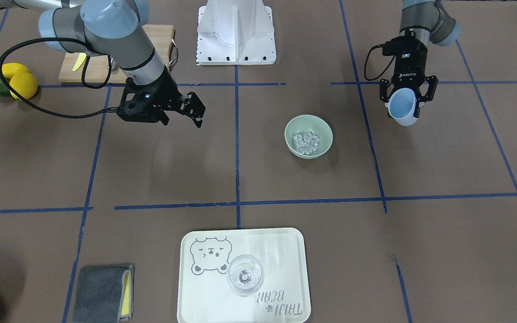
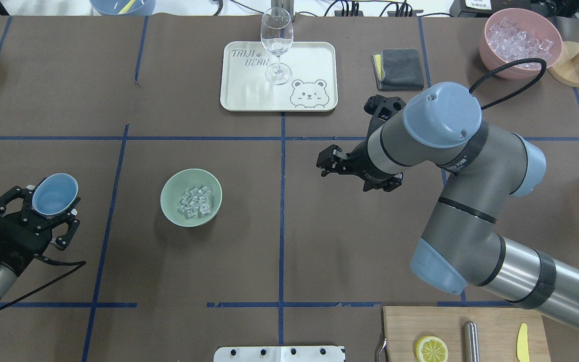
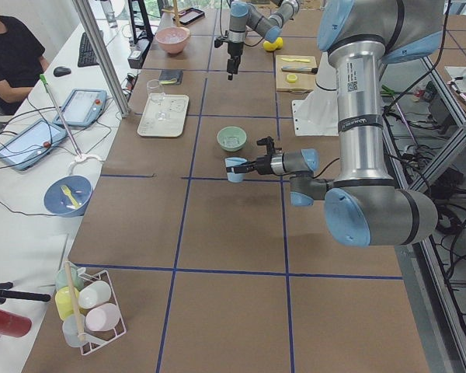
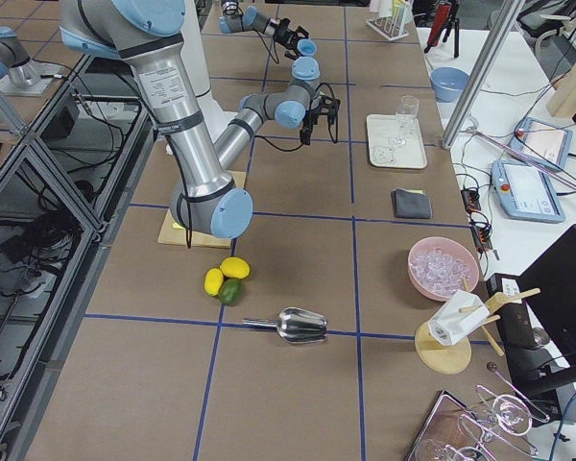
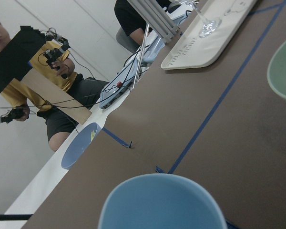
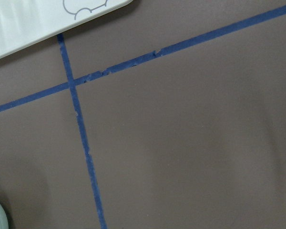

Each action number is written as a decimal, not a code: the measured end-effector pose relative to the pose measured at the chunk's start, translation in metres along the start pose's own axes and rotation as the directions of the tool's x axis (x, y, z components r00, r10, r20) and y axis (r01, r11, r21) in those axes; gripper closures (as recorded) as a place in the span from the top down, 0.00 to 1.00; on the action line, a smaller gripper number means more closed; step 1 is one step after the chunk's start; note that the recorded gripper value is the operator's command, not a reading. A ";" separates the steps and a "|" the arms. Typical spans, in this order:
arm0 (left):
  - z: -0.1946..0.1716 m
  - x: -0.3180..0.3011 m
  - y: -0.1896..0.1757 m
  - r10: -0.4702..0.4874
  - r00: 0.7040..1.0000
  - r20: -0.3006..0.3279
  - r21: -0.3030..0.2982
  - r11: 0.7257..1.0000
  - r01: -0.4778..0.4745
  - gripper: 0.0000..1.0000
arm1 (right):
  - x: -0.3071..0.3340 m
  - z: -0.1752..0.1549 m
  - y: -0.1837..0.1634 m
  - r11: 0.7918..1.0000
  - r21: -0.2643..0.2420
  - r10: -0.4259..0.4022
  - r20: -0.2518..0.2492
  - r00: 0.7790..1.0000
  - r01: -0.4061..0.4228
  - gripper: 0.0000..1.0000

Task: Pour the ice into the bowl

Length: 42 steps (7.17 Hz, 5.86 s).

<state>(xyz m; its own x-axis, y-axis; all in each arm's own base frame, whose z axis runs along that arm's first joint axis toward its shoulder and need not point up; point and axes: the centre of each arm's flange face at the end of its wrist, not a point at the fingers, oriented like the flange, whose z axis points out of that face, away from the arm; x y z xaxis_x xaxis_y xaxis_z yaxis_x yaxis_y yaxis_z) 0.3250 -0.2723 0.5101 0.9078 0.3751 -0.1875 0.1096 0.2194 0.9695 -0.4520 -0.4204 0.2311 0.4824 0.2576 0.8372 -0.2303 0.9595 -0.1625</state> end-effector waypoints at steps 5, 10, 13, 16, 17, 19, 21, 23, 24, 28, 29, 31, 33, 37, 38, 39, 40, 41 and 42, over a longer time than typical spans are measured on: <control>0.016 -0.033 0.033 -0.419 0.904 0.081 0.018 0.908 0.419 0.00 | -0.059 0.026 0.061 1.000 0.014 0.011 0.036 0.999 -0.012 1.00; 0.042 -0.050 0.074 -0.600 0.786 0.150 0.050 0.798 0.600 0.00 | -0.102 0.058 0.129 0.999 0.042 0.011 0.055 0.998 -0.014 1.00; 0.047 -0.059 0.087 -0.583 0.793 0.178 0.052 0.810 0.584 0.41 | -0.142 0.081 0.137 0.998 0.063 0.004 0.068 0.998 -0.009 1.00; 0.049 -0.063 0.089 -0.578 0.795 0.186 0.054 0.814 0.579 1.00 | -0.173 0.099 0.121 0.995 0.098 0.003 0.080 0.997 -0.011 1.00; 0.049 -0.064 0.091 -0.575 0.796 0.187 0.053 0.815 0.576 1.00 | -0.188 0.106 0.118 0.995 0.104 0.005 0.071 0.997 -0.012 1.00; 0.048 -0.065 0.092 -0.573 0.798 0.188 0.053 0.817 0.574 1.00 | -0.218 0.124 0.110 0.993 0.113 0.011 0.037 0.999 -0.015 1.00; 0.048 -0.065 0.089 -0.574 0.798 0.185 0.054 0.817 0.575 1.00 | -0.224 0.132 0.104 0.993 0.119 0.013 0.019 1.000 -0.015 0.97; 0.048 -0.068 0.086 -0.565 0.804 0.184 0.050 0.823 0.566 1.00 | -0.228 0.144 0.101 0.993 0.121 0.018 -0.007 1.000 -0.017 0.88; 0.048 -0.070 0.084 -0.563 0.807 0.178 0.041 0.824 0.566 1.00 | -0.227 0.150 0.100 0.993 0.119 0.019 -0.019 1.000 -0.017 0.76; 0.054 -0.092 0.053 -0.525 0.836 0.157 0.018 0.848 0.529 1.00 | -0.224 0.161 0.100 0.993 0.112 0.025 -0.041 0.999 -0.020 0.00; 0.055 -0.099 0.045 -0.514 0.843 0.155 0.018 0.855 0.518 1.00 | -0.226 0.159 0.101 0.994 0.109 0.021 -0.039 0.999 -0.016 0.00; 0.058 -0.112 0.030 -0.498 0.854 0.149 0.020 0.865 0.501 1.00 | -0.235 0.146 0.100 0.995 0.098 0.011 -0.016 1.000 -0.009 0.00; 0.063 -0.137 0.011 -0.448 0.883 0.140 0.006 0.892 0.452 1.00 | -0.244 0.113 0.089 0.998 0.064 0.013 0.034 0.999 -0.015 0.00; 0.096 -0.219 -0.025 -0.227 0.969 0.095 -0.134 0.962 0.238 1.00 | -0.158 0.036 0.039 0.998 0.062 0.019 0.046 0.999 -0.022 0.00; 0.106 -0.234 -0.035 -0.201 0.976 0.085 -0.162 0.964 0.212 1.00 | -0.123 0.019 0.020 0.997 0.078 0.002 0.032 0.999 -0.004 0.00; 0.115 -0.248 -0.044 -0.199 0.978 0.067 -0.210 0.955 0.208 1.00 | -0.088 0.004 0.001 0.995 0.093 -0.029 0.013 0.999 0.028 0.00; 0.128 -0.267 -0.057 -0.161 0.986 0.034 -0.289 0.943 0.164 1.00 | -0.054 -0.007 -0.020 0.992 0.103 -0.068 -0.012 0.998 0.069 0.00; 0.141 -0.293 -0.072 -0.078 0.997 0.005 -0.363 0.929 0.074 1.00 | -0.024 -0.012 -0.040 0.989 0.109 -0.100 -0.042 0.994 0.104 0.00; 0.151 -0.315 -0.081 -0.010 1.000 -0.013 -0.440 0.898 0.003 1.00 | 0.010 -0.013 -0.060 0.984 0.114 -0.129 -0.081 0.988 0.137 0.00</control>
<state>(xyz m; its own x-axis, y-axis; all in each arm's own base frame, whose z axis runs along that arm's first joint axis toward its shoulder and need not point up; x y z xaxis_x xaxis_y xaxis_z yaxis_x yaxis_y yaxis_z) 0.0914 -0.5439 0.5147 0.9013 0.3845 -0.1994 -0.0768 0.5949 0.8001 -0.4224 -0.4741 0.2425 0.5747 0.1404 0.8062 -0.2564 0.9665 0.0144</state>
